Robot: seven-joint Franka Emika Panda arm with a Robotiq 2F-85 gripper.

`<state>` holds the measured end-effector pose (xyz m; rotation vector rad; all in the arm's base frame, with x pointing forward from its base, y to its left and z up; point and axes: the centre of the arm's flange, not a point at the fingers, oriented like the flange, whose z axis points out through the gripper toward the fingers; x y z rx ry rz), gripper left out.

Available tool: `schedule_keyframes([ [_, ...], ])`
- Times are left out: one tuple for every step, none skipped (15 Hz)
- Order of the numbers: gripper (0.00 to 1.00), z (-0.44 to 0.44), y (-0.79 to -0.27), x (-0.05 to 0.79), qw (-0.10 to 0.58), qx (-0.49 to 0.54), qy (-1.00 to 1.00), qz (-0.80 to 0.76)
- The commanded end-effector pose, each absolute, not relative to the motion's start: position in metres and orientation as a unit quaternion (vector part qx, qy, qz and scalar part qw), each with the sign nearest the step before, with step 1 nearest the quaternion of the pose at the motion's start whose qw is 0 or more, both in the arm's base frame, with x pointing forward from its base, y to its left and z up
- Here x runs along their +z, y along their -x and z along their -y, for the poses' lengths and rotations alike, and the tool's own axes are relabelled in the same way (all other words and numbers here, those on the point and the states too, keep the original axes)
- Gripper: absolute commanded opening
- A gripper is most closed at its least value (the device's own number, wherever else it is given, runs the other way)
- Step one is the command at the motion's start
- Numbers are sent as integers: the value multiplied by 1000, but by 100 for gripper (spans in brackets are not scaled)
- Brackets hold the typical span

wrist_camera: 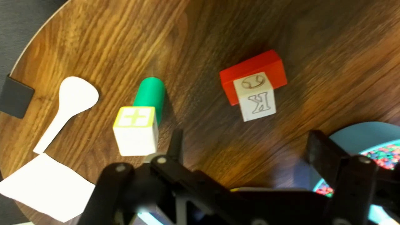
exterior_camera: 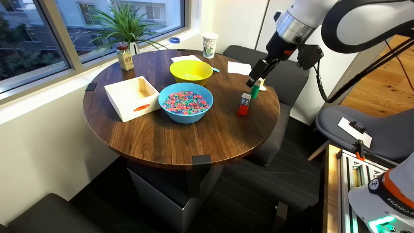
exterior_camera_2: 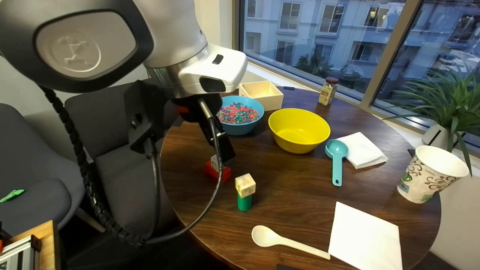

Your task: Lift the cylinder plush block, put it on the table, put the two dices and the rectangle blush block on top of the cylinder plush block

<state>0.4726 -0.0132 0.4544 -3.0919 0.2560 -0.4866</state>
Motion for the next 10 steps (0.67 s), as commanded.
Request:
schedule_keyframes([
  [100, 2, -470, 445, 37, -128, 989, -71],
  [100, 0, -470, 443, 44, -126, 989, -67],
  [100, -1, -471, 440, 45, -126, 989, -61],
  [100, 0, -472, 436, 45, -126, 989, -58],
  [100, 0, -472, 432, 45, -123, 990, -54],
  [100, 0, -472, 428, 46, -121, 990, -47],
  [100, 0, -471, 425, 44, -119, 991, -40],
  [100, 0, -471, 421, 42, -117, 992, -31],
  [100, 0, -471, 418, 39, -115, 992, -23],
  [100, 0, -471, 415, 37, -113, 993, -18],
])
